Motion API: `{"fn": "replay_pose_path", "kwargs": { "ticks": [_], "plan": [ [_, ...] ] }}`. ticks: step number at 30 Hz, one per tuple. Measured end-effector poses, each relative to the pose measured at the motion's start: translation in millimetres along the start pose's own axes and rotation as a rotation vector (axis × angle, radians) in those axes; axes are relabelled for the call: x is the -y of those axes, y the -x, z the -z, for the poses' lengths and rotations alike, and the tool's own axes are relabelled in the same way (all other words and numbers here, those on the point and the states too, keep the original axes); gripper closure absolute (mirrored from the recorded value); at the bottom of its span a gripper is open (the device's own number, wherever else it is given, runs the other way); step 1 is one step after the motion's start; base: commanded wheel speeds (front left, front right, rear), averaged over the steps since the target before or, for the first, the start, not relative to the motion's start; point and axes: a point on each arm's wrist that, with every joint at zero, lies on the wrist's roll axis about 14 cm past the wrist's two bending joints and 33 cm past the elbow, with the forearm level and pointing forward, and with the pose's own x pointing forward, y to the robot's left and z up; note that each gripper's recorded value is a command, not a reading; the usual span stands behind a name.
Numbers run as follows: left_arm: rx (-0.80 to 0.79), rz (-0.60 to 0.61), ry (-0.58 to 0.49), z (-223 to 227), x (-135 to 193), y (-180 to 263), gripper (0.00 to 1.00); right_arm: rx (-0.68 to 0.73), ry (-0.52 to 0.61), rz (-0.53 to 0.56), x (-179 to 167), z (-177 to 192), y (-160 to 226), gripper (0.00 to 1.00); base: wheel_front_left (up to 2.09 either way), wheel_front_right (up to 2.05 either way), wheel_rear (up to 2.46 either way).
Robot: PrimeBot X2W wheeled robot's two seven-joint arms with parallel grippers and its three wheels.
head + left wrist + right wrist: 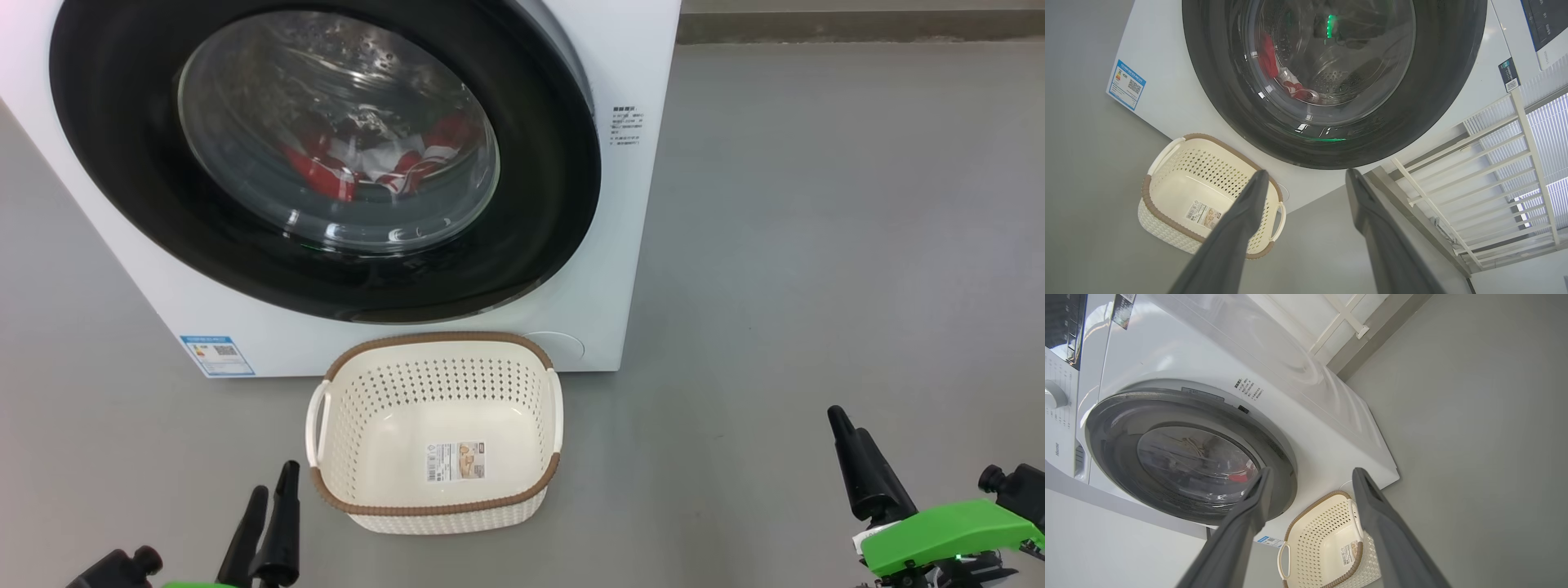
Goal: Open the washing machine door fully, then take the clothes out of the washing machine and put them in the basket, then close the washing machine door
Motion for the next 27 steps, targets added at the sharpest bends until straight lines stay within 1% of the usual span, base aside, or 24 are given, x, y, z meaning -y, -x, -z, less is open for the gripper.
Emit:
{"fn": "replay_pose_path", "kwargs": {
  "ticks": [1,7,19,27],
  "plan": [
    [0.0,0.0,0.0,0.0,0.0,0.0,0.0,0.0,0.0,0.0,0.0,0.0,0.0,0.0,0.0,0.0,0.0],
    [0.001,-0.017,-0.121,-1.3,-1.1,0.1,0.0,0.001,0.094,-0.008,-1.7,-0.3,-0.7,0.0,0.0,0.0,0.0],
    [0.005,-0.023,-0.309,-1.2,-0.5,3.7,0.0,0.02,0.244,-0.035,-7.9,-4.0,-1.8,0.0,0.0,0.0,0.0],
    [0.023,-0.001,-0.423,-3.4,6.5,3.5,0.0,0.034,0.337,-0.049,-10.5,-6.5,-0.9,0.0,0.0,0.0,0.0]
  ]
}}
